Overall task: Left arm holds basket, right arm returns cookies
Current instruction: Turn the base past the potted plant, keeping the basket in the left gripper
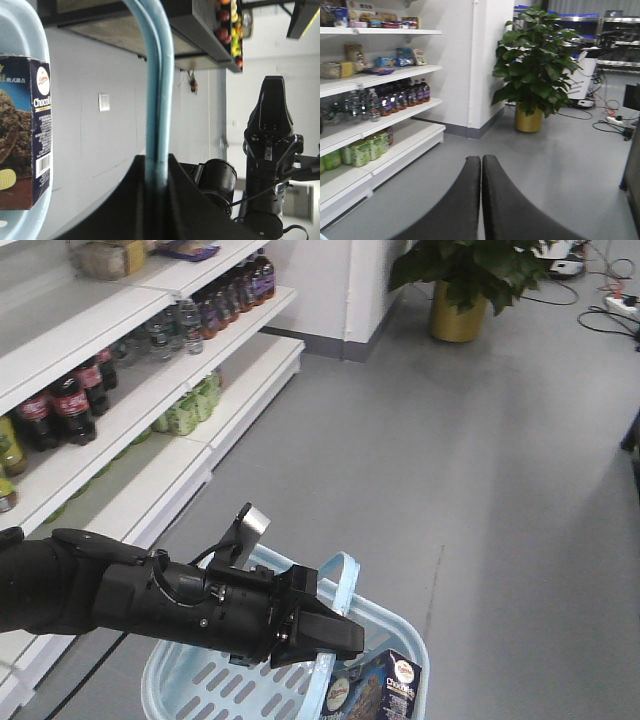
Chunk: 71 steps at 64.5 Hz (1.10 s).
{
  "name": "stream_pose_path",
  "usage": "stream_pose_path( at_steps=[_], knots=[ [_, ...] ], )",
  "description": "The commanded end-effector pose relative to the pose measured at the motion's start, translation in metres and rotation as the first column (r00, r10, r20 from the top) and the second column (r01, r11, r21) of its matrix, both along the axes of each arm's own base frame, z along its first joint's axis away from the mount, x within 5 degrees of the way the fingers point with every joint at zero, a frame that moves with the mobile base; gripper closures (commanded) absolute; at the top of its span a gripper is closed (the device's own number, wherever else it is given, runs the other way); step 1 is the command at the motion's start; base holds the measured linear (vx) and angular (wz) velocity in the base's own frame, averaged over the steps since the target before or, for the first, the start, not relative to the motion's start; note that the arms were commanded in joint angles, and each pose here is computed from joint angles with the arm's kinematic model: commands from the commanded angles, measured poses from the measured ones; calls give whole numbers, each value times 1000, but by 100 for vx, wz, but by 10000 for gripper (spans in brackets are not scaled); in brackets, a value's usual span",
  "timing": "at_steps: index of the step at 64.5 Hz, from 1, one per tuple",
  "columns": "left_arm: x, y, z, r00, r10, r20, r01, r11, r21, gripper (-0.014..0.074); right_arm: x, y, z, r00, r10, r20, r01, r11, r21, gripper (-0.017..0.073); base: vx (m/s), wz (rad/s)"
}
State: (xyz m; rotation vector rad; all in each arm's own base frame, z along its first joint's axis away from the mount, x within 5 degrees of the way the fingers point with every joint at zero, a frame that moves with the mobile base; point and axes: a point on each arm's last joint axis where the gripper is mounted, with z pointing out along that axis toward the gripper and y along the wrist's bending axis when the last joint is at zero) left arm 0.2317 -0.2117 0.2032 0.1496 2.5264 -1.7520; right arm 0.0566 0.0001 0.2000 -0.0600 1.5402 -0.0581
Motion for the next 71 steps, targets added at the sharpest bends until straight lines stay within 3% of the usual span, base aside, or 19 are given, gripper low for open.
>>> stream_pose_path(
  at_steps=[1,44,71],
  knots=[
    [-1,-3,29,999,-3,32,7,992,-128,600,-1,0,7,997,3,80,-3,1000,-6,568,15,-62],
    [-1,-3,29,999,-3,32,7,992,-128,600,-1,0,7,997,3,80,-3,1000,-6,568,16,-59],
    [-1,-3,29,999,-3,32,7,992,-128,600,-1,0,7,997,3,80,-3,1000,-6,568,26,-10]
  ],
)
